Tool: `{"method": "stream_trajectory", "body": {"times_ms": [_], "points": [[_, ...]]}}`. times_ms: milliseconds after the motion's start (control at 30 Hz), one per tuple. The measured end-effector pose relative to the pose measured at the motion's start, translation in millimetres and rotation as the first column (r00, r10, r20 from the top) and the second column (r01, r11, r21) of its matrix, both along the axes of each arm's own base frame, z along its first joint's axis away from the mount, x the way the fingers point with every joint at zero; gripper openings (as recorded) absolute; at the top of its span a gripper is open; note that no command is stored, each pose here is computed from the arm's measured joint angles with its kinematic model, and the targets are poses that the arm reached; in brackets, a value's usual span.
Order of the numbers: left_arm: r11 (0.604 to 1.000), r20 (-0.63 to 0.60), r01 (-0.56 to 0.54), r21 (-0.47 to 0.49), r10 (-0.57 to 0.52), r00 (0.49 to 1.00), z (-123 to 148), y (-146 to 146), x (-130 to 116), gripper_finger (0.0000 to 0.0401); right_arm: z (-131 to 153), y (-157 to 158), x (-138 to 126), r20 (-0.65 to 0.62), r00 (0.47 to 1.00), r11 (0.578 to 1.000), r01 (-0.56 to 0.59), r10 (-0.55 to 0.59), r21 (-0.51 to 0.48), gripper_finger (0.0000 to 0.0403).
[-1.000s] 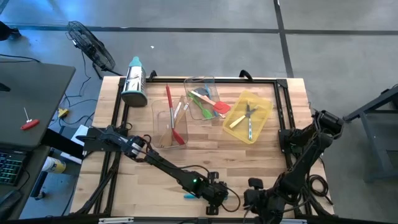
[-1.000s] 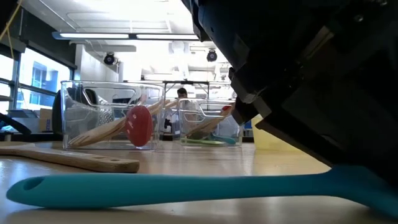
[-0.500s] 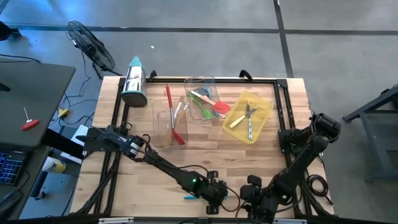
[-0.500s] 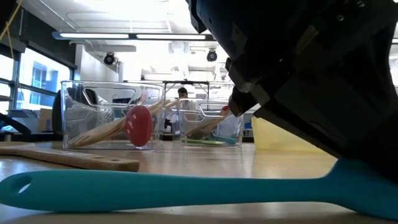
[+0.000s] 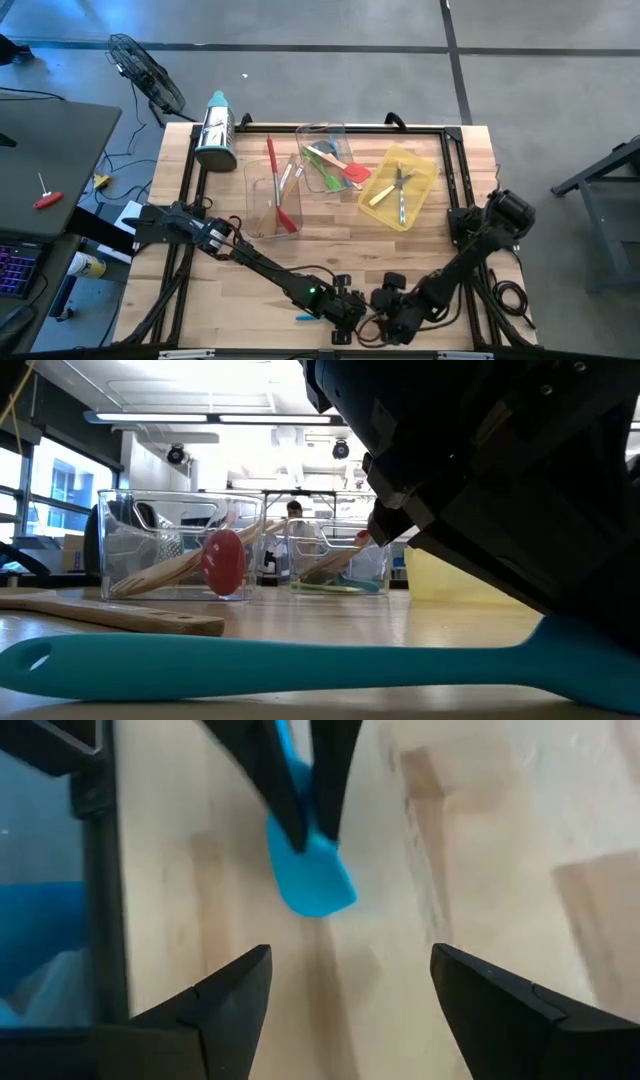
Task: Pick & Place Kitchen Items
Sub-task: Put the blue spatula into the top right transparent bin
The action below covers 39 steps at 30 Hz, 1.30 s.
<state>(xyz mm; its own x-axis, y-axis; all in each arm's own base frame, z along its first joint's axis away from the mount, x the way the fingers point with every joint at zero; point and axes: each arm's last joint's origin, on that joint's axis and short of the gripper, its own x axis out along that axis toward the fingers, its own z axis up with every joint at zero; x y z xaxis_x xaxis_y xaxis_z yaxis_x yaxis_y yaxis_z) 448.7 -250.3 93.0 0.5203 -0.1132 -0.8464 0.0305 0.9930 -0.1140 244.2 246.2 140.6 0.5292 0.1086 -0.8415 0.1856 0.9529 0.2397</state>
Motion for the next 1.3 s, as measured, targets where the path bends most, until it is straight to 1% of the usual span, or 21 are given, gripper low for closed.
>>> {"method": "stream_trajectory", "body": {"times_ms": [100,267,433,667,767,900,1200,1300], "points": [[1.000,0.000,0.004,0.002,-0.004,1.000,0,0,0,0.0014,-2,-1,3,0.036,0.999,0.999,0.003,-0.002,-0.043,0.0267],[1.000,0.001,0.006,0.003,-0.006,1.000,0,0,0,0.0014,1,-1,9,0.106,0.994,0.998,-0.012,0.019,-0.065,0.0267],[1.000,0.001,0.006,0.005,-0.006,1.000,0,0,0,0.0013,0,-3,9,0.115,0.993,0.997,-0.010,0.018,-0.075,0.0267],[1.000,0.001,0.006,0.005,-0.006,1.000,0,0,0,0.0013,-15,-8,4,0.137,0.991,1.000,-0.002,0.003,-0.006,0.0266],[1.000,0.002,0.005,0.006,-0.005,1.000,0,0,0,0.0013,-15,-7,6,0.167,0.986,0.999,-0.008,0.003,0.033,0.0265],[1.000,0.003,0.003,0.008,-0.003,1.000,0,0,0,0.0013,-17,-10,7,0.157,0.988,0.999,-0.015,0.007,0.052,0.0264],[1.000,0.006,0.001,0.012,-0.001,1.000,0,0,0,0.0013,-17,-12,9,0.151,0.988,0.997,-0.034,0.025,0.062,0.0264],[1.000,0.009,-0.005,0.018,0.005,1.000,0,-1,-1,0.0013,-23,-11,11,0.148,0.989,0.997,-0.040,0.030,0.068,0.0264]]}}
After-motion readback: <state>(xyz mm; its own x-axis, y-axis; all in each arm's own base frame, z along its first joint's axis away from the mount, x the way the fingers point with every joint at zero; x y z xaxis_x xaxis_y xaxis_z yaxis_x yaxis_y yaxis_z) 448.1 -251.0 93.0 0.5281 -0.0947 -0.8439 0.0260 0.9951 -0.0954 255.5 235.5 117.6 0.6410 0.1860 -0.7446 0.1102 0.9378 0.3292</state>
